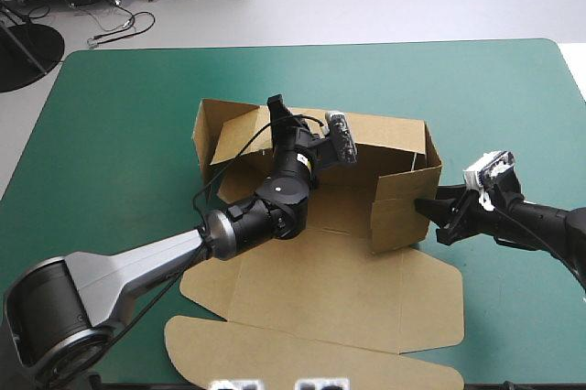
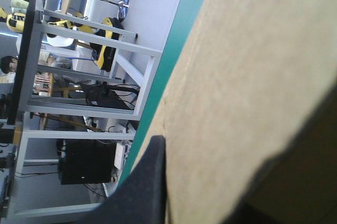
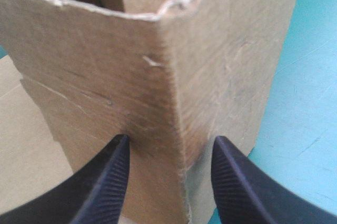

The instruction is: Fold the box

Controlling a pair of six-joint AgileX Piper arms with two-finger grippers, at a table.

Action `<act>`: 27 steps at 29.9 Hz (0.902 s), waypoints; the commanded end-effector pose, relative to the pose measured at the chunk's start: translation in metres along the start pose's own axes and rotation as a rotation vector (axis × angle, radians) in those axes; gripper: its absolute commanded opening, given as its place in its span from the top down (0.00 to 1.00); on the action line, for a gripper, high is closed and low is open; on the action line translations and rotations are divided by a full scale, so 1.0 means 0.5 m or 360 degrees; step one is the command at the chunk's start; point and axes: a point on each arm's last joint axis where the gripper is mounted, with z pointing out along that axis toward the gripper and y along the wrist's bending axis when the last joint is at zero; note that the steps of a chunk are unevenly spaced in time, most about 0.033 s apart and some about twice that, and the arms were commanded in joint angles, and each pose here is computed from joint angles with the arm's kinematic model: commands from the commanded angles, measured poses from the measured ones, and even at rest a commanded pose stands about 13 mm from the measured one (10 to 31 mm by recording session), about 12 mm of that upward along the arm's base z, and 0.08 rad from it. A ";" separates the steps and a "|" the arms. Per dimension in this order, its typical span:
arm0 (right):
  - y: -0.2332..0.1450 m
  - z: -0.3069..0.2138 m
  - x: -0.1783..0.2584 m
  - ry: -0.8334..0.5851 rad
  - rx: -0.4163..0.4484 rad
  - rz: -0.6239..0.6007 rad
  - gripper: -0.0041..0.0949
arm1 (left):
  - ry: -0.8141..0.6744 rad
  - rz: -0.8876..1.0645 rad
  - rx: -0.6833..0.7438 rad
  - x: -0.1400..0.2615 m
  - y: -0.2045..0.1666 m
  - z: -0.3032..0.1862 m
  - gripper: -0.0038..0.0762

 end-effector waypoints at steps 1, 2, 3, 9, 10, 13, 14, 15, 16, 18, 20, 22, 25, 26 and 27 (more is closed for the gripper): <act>0.009 0.002 -0.031 -0.0119 0.0063 -0.0045 0.50 | -0.0216 -0.0134 0.0077 -0.045 0.023 -0.038 0.96; 0.011 0.007 -0.034 -0.0133 0.0085 -0.0042 0.50 | -0.0227 -0.0109 0.0076 -0.050 0.025 -0.042 0.96; 0.011 0.011 -0.039 -0.0151 0.0112 -0.0039 0.50 | -0.0238 -0.0083 0.0088 -0.056 0.025 -0.047 0.96; 0.003 0.024 -0.055 -0.0245 0.0306 0.0045 0.51 | -0.0251 -0.0011 0.0158 -0.065 0.009 -0.060 0.96; 0.003 0.025 -0.056 -0.0256 0.0319 0.0057 0.52 | -0.0245 -0.0012 0.0157 -0.065 0.009 -0.060 0.96; -0.003 0.025 -0.057 -0.0257 0.0377 0.0066 0.62 | -0.0229 -0.0001 0.0141 -0.063 0.011 -0.059 0.96; -0.004 0.024 -0.057 -0.0256 0.0393 0.0067 0.69 | -0.0229 -0.0001 0.0141 -0.063 0.011 -0.059 0.96; -0.005 0.024 -0.056 -0.0255 0.0401 0.0068 0.77 | -0.0229 -0.0001 0.0141 -0.063 0.011 -0.059 0.96; -0.005 0.024 -0.056 -0.0255 0.0401 0.0068 0.83 | -0.0229 0.0004 0.0141 -0.063 0.011 -0.059 0.96; -0.005 0.024 -0.057 -0.0255 0.0394 0.0067 0.98 | -0.0229 0.0037 0.0140 -0.062 0.010 -0.059 0.96; -0.004 0.024 -0.056 -0.0254 0.0394 0.0065 0.96 | -0.0229 0.0087 0.0138 -0.062 0.009 -0.059 0.96; -0.004 0.024 -0.056 -0.0254 0.0394 0.0065 0.96 | -0.0231 0.0098 0.0133 -0.062 0.009 -0.059 0.96; -0.004 0.025 -0.056 -0.0254 0.0387 0.0065 0.96 | -0.0232 0.0108 0.0127 -0.062 0.009 -0.058 0.95; -0.004 0.025 -0.056 -0.0250 0.0387 0.0059 0.96 | -0.0233 0.0114 0.0122 -0.062 0.009 -0.057 0.94; -0.004 0.025 -0.056 -0.0247 0.0386 0.0063 0.96 | -0.0226 0.0118 0.0124 -0.061 0.007 -0.054 0.92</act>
